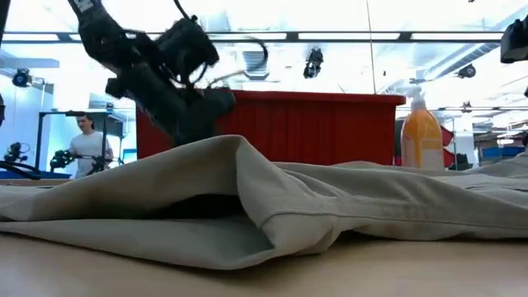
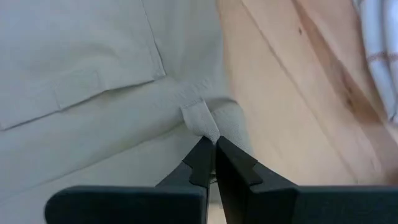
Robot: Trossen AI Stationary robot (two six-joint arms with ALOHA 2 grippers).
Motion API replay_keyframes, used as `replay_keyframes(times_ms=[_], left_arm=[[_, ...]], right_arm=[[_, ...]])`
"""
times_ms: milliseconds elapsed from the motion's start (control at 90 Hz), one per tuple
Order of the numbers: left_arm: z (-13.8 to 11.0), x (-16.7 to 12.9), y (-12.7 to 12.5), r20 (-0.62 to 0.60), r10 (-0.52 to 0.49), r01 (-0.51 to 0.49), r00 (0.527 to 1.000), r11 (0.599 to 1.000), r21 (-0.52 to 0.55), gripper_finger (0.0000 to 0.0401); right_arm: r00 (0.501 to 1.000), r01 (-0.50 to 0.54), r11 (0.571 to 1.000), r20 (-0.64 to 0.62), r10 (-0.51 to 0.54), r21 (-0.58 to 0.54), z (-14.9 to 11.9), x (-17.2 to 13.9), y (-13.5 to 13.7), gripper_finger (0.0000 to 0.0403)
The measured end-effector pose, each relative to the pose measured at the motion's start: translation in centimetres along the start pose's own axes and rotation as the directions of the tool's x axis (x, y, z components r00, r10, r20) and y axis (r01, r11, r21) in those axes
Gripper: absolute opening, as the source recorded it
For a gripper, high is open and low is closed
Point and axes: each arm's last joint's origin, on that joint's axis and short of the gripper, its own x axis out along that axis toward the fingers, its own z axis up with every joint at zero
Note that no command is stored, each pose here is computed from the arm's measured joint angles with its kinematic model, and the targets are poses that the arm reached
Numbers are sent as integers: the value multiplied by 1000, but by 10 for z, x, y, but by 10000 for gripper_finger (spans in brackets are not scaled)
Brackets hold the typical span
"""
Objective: Fold laundry
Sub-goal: Fold the brown shorts
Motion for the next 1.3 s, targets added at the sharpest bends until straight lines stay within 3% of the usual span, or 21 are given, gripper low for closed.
replay_keyframes(times_ms=[200, 489, 722, 833, 922, 1022, 1167, 1300], left_arm=[[4, -21, 5, -15, 95, -95, 995, 995, 17, 0], [28, -48, -3, 150, -37, 39, 988, 999, -13, 0], [26, -42, -4, 140, -51, 51, 989, 999, -2, 0], [24, -37, -6, 127, -90, 94, 988, 995, -26, 0], [28, -37, -7, 162, -107, 121, 981, 989, -82, 0], [30, -38, -8, 184, -114, 125, 976, 991, -52, 0], [29, -37, -9, 163, -158, 165, 974, 986, -31, 0], [24, -31, -10, 113, -186, 186, 976, 982, 13, 0]], right_arm=[[999, -7, 1000, -47, 6, -17, 2, -7, 2, 2], [998, 59, 997, -19, -58, 52, 13, -31, -1, 2], [986, 68, 995, -156, -56, 68, 6, -26, -1, 17], [987, 74, 988, -155, -52, 136, 7, -27, -2, 59], [986, 76, 976, -162, -43, 204, 7, -29, -4, 111], [982, 93, 955, -184, -42, 282, 6, -29, -3, 179], [952, 153, 876, -307, -6, 458, 3, -30, -1, 260], [905, 190, 802, -418, 80, 566, 0, -31, 6, 300]])
